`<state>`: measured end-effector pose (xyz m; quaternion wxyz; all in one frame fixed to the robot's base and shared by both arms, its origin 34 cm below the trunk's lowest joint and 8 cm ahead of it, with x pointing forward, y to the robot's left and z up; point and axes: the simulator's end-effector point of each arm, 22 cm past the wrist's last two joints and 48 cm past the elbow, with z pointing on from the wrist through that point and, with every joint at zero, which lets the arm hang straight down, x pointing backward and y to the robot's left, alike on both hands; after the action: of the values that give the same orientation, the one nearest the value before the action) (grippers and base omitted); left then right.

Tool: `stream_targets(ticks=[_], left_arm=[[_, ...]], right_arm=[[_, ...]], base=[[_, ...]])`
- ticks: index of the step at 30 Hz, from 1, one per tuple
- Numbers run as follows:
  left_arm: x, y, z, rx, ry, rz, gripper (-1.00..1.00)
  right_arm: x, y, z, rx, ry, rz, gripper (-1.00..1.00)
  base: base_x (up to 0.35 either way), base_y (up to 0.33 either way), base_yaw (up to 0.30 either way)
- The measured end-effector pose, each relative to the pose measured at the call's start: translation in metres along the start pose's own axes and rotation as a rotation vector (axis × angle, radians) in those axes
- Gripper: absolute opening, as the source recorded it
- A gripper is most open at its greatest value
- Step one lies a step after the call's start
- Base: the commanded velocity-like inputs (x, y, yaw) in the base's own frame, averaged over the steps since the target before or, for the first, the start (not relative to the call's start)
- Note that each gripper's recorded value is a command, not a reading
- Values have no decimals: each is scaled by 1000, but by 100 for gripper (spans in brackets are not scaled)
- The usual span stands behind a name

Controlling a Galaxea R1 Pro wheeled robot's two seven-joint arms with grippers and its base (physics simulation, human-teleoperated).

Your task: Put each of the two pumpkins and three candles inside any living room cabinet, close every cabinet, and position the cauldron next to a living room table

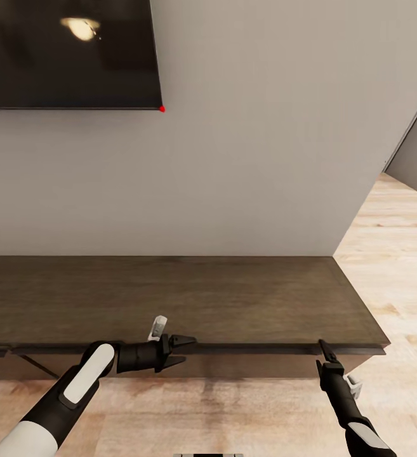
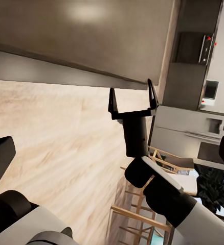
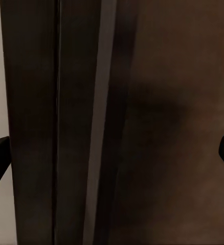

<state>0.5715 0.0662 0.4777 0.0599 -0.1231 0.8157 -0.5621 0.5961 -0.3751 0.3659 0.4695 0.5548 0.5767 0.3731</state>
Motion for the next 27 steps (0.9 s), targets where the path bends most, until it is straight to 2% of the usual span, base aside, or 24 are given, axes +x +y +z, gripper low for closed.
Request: stream_targets(ticks=[3, 4, 27], left_arm=[[0, 0, 0, 0, 0, 0, 100], [0, 0, 0, 0, 0, 0, 100], [0, 0, 0, 0, 0, 0, 100]], right_arm=[[0, 0, 0, 1, 0, 0, 100], [0, 0, 0, 1, 0, 0, -100], [0, 0, 2, 9, 2, -9, -100]], base=[[3, 0, 0], [1, 0, 0], [-18, 0, 0]])
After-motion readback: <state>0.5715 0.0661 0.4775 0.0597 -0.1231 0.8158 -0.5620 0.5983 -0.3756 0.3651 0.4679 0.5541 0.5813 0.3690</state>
